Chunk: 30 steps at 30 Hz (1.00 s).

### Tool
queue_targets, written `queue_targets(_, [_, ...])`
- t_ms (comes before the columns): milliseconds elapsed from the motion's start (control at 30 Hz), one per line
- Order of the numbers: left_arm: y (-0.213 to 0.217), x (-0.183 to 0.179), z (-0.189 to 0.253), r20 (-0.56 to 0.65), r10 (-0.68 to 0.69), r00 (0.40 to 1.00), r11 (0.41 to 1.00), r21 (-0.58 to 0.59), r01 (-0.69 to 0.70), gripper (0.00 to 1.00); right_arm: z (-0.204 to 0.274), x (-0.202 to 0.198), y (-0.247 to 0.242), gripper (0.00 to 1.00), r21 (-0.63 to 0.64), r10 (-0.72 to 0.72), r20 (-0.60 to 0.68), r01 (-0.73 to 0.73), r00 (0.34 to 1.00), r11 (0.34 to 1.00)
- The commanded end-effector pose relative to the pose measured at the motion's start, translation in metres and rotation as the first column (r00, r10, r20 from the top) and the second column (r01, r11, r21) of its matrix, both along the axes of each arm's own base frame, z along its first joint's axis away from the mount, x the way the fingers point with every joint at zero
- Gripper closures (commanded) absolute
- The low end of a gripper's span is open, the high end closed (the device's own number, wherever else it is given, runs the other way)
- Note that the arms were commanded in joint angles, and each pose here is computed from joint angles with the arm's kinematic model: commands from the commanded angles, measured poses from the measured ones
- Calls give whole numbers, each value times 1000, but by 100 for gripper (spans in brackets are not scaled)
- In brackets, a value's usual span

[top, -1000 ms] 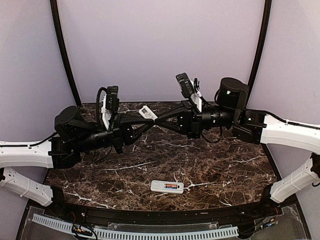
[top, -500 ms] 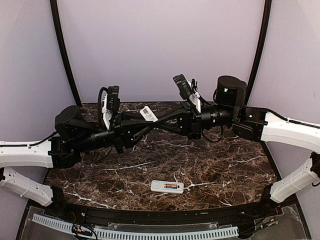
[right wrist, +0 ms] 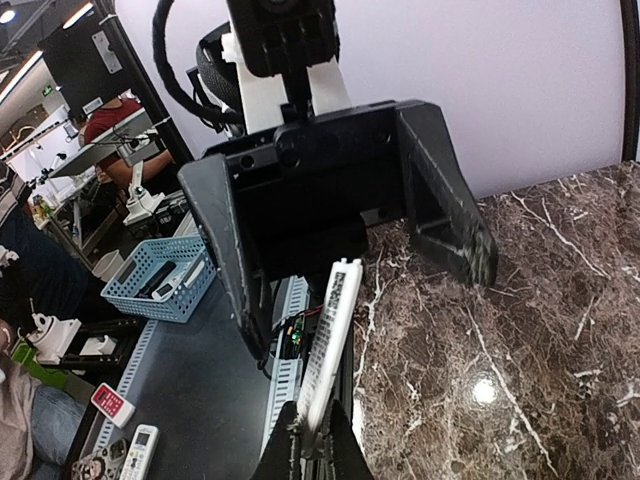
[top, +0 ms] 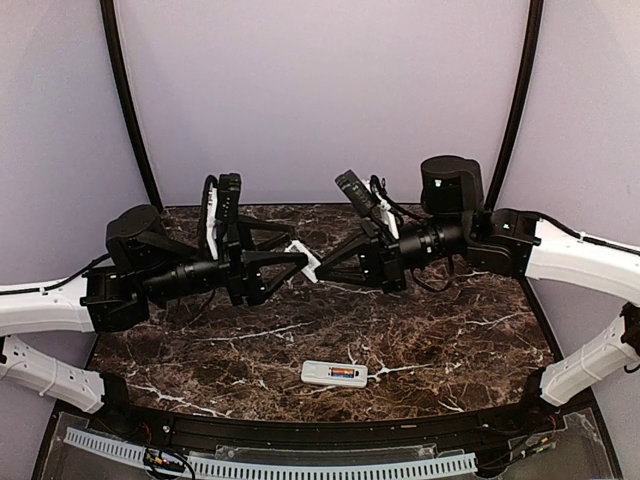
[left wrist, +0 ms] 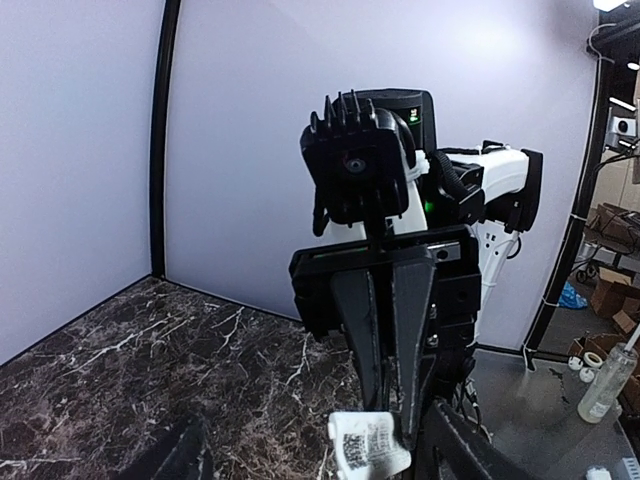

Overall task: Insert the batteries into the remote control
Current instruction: Pass from the right arm to the left

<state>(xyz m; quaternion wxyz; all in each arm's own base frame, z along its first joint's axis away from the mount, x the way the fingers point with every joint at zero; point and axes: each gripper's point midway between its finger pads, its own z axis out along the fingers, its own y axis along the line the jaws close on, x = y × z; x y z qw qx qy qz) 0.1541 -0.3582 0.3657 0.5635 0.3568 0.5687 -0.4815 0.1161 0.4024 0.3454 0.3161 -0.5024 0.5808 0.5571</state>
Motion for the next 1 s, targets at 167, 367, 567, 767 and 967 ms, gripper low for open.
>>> queue_targets(167, [0,-26,-5,-73,-135,988,971,190,147,19,1,-6,-27,100,-131,17,59,-9,998,991])
queue_targets(367, [-10,-34,-5,-176,-191,966,936,264,234,22,-3,-12,-30,100,-196,95,111,-71,989,978])
queue_targets(567, [-15,-40,0,-246,-224,943,905,307,295,29,-5,-10,-30,100,-247,131,155,-90,979,965])
queue_targets(767, [-13,-39,1,-258,-210,943,900,326,290,47,-1,-11,-31,100,-246,139,169,-95,976,965])
queue_targets(967, [-13,-32,-13,-296,-172,940,881,381,281,53,2,-13,-30,100,-235,146,176,-102,974,967])
